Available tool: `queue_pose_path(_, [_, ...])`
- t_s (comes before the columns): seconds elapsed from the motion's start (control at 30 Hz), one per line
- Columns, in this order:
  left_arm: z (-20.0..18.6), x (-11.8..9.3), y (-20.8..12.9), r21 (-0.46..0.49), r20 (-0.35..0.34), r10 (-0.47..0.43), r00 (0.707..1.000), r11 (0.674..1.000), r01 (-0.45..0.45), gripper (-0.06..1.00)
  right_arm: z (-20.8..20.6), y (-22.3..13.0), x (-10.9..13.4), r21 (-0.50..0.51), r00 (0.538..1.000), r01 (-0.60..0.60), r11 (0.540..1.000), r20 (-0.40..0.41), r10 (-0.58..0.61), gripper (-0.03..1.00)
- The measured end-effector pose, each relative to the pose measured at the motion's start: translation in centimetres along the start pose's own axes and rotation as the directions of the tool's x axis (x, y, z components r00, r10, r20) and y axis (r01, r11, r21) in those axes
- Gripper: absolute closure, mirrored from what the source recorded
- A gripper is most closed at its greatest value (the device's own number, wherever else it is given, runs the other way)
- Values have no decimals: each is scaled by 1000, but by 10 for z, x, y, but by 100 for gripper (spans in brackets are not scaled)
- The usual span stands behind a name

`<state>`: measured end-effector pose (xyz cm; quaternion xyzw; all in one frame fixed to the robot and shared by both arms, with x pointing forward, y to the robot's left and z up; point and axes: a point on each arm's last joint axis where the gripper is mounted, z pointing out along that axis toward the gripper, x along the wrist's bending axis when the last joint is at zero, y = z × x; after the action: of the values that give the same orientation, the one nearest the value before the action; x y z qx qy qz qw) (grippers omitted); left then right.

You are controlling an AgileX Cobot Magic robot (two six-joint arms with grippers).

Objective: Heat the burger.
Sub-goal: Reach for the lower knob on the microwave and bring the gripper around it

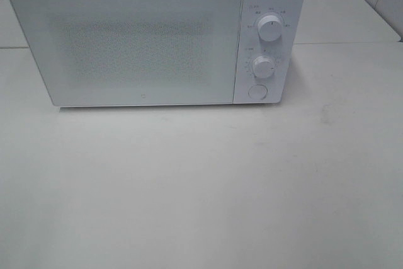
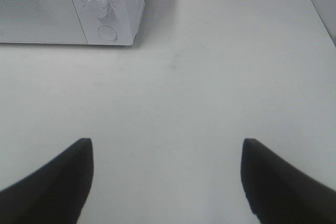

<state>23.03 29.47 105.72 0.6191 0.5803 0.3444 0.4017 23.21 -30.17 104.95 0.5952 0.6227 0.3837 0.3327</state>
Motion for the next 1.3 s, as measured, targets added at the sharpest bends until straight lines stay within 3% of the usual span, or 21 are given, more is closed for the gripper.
queue_pose_path(0.83, [0, 0, 0, 0, 0, 0, 1000, 1000, 0, -4, -1, 1, 0, -3, 1000, 0, 1000, 0, 0, 21])
queue_pose_path(1.0, [0, 0, 0, 0, 0, 0, 1000, 1000, 0, -4, -10, 13, 0, -46, 1000, -2, 999, 0, 2, 21])
queue_pose_path(1.3, [0, 0, 0, 0, 0, 0, 1000, 1000, 0, -4, 17, 42, 3, -33, 1000, 2, 999, -2, -2, 21])
